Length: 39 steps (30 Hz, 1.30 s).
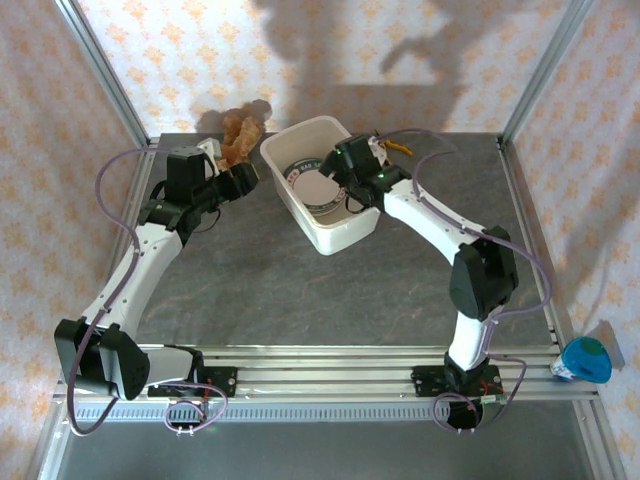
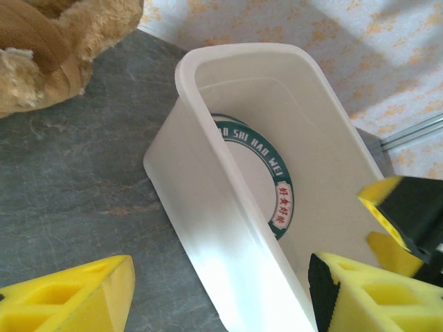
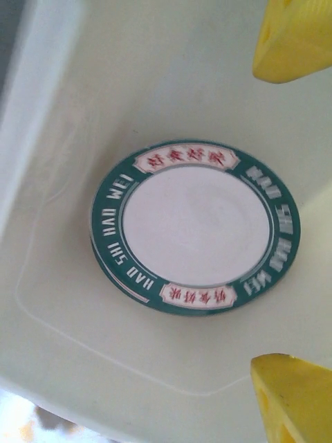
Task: Place the plates into the plastic bin on the countertop
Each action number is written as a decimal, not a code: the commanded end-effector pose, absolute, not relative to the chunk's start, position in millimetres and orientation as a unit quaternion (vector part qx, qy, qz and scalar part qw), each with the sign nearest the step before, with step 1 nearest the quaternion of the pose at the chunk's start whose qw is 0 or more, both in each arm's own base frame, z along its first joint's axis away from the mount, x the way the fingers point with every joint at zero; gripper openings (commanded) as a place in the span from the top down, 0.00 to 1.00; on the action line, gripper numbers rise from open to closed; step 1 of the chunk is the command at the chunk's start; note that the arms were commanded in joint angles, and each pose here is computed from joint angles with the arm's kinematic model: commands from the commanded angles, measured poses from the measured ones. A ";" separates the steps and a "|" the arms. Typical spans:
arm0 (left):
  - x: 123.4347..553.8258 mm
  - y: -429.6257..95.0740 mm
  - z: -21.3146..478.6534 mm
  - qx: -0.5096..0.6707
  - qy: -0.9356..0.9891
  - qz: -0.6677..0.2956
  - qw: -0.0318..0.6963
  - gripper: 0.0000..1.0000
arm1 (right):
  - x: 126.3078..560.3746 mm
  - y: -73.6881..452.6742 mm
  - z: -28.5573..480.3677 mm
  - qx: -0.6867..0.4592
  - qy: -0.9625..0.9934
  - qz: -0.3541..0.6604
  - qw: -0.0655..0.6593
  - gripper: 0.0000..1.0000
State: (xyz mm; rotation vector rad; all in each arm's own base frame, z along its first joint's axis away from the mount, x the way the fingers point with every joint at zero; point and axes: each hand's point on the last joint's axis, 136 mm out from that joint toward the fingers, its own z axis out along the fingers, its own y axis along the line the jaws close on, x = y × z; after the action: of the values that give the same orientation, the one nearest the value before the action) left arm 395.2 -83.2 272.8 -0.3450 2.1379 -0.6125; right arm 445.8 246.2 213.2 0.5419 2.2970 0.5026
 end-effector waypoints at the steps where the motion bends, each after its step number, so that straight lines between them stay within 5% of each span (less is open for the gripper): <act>1: 399.1 -66.8 284.1 -0.126 0.847 -0.201 0.475 0.32 | 432.7 200.3 286.6 0.110 0.877 0.109 0.454 0.00; 8: 386.3 -21.8 250.4 -0.144 0.848 -0.068 0.506 0.31 | 393.0 51.4 327.3 0.171 0.814 -0.062 0.552 0.00; 16: 368.8 34.3 201.5 -0.182 0.816 0.090 0.542 0.05 | 339.2 -59.6 225.7 0.247 0.801 -0.181 0.515 0.00; 25: 362.2 59.5 138.5 -0.165 0.796 0.194 0.549 0.01 | 334.5 -69.2 121.9 0.233 0.797 -0.177 0.528 0.00; 39: 375.3 52.1 111.2 -0.135 0.768 0.143 0.609 0.00 | 391.7 -18.6 91.3 0.104 0.821 -0.053 0.559 0.00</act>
State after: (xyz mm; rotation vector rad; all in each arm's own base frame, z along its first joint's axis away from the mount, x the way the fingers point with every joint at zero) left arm 366.7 54.3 90.2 -0.3177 1.8911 0.3740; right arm 375.5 -23.7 69.1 0.2785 2.0124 -0.1905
